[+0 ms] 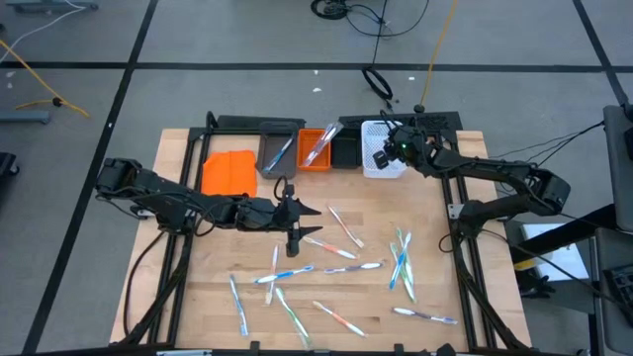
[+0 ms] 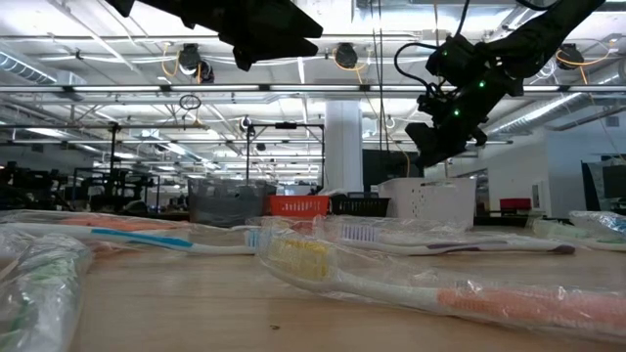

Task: Pick & Place Toothbrushes
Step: Put the blue toothbrush into the gray bin

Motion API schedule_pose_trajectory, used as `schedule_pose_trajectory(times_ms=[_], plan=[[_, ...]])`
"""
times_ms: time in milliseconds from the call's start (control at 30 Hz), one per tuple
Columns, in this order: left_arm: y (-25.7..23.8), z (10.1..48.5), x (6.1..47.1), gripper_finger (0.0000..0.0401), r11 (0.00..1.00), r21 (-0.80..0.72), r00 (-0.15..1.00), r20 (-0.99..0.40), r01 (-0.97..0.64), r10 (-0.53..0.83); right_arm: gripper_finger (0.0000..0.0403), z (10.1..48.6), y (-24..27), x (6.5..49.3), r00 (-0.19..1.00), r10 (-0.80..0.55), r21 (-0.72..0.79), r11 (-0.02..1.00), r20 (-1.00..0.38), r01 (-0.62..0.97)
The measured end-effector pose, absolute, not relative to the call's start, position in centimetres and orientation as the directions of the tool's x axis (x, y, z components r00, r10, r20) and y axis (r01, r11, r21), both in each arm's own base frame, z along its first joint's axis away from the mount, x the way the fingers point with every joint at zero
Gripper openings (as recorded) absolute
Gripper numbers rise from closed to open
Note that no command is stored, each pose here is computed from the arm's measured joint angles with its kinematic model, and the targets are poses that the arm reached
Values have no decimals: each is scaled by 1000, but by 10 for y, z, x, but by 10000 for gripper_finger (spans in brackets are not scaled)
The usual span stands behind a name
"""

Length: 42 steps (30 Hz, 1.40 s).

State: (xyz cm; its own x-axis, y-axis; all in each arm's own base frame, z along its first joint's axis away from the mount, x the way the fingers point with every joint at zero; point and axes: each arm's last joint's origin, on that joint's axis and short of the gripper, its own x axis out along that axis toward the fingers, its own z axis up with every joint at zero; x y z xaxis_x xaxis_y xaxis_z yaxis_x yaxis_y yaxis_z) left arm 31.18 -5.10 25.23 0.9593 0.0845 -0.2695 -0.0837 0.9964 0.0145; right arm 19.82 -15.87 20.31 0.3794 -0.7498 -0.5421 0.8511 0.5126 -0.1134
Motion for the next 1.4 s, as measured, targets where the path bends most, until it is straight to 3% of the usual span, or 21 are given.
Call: schedule_pose_trajectory(times_ms=[200, 400, 733, 1000, 1400], plan=[[-51, 252, 312, 182, 996, 16, 958, -273, -84, 85, 155, 203, -157, 199, 386, -747, -103, 515, -542, 851], [-51, 250, 311, 182, 996, 21, 952, -293, -84, 86, 157, 211, -144, 204, 460, -714, -76, 579, -527, 812], [-51, 250, 311, 182, 996, 22, 951, -296, -84, 86, 151, 226, -102, 203, 720, -372, 137, 830, -587, 541], [-51, 250, 311, 182, 996, 22, 952, -295, -84, 87, 150, 222, -59, 191, 666, -153, 278, 824, -730, 494], [-51, 250, 311, 182, 996, 27, 952, -294, -82, 87, 150, 214, -18, 188, 582, -3, 376, 761, -813, 529]])
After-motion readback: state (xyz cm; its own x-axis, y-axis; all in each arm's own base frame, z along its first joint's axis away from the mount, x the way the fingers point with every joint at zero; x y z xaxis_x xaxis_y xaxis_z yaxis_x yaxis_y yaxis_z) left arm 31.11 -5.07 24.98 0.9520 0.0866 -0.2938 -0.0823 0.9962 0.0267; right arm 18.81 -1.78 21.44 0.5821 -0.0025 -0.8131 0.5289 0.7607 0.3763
